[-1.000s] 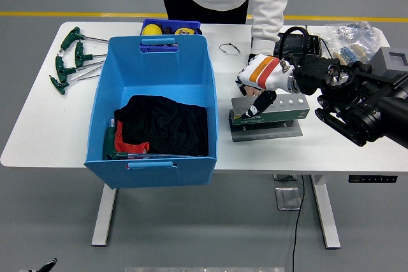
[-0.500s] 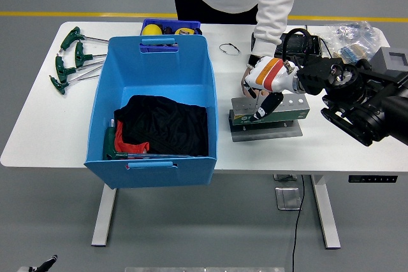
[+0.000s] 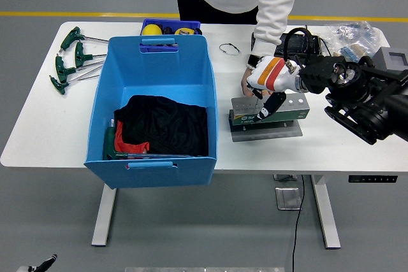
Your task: Lift tool from toolbox,place it in box,lift tool from toolbox,place it in box
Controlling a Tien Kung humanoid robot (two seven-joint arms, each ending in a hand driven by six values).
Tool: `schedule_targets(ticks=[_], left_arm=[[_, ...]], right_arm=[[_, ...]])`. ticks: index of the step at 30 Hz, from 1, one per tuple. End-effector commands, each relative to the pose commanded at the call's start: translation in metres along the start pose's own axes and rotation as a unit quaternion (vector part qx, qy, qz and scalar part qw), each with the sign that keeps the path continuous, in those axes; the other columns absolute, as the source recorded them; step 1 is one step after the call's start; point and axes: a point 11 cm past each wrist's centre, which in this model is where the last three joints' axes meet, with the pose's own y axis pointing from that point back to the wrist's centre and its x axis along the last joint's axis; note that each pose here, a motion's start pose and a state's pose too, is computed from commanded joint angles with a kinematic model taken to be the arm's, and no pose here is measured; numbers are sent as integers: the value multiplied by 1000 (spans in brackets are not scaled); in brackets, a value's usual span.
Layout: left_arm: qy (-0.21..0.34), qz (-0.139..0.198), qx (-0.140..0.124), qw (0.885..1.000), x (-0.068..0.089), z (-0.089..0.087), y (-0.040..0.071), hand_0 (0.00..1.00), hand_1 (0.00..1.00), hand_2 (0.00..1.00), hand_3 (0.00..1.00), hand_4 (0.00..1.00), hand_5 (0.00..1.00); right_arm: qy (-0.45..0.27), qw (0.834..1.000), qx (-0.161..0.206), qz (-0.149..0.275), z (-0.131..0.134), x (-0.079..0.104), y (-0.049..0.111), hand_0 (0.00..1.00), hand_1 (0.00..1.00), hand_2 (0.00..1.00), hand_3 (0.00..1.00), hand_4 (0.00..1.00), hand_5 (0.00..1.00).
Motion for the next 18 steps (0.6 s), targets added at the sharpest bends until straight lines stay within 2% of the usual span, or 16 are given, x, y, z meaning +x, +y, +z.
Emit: schedule_targets(ticks=[4, 5, 10, 11, 16, 17, 18], left_arm=[[0, 0, 1, 1000, 0, -1, 0, 732, 655, 741, 748, 767, 733], [0, 0, 1, 1000, 0, -1, 0, 732, 655, 740, 748, 769, 736], [-1, 0, 1, 1000, 0, -2, 0, 732, 655, 740, 748, 769, 736], [-1, 0, 1, 1000, 0, -1, 0, 732, 655, 740, 748, 769, 736], [-3, -1, 0, 1000, 1, 0, 0, 732, 655, 740, 748, 769, 736], [-3, -1, -1, 1000, 1, 0, 0, 732, 655, 741, 747, 769, 733], [-3, -1, -1, 1000, 1, 0, 0, 732, 655, 741, 747, 769, 733]], right_arm=[[5, 1000, 0, -3, 1, -1, 1, 713, 466, 479, 365, 998, 816], [6, 1000, 0, -3, 1, -1, 1, 713, 418, 415, 345, 998, 817], [8, 1000, 1, -1, 2, 0, 2, 713, 418, 415, 345, 998, 817], [8, 1000, 0, -1, 3, 0, 2, 600, 330, 338, 308, 998, 818], [5, 1000, -8, -2, 3, -6, 3, 600, 330, 338, 308, 998, 818], [4, 1000, -9, -2, 4, -7, 3, 352, 269, 286, 255, 998, 818], [4, 1000, -11, -2, 4, -8, 3, 352, 269, 286, 255, 998, 818]])
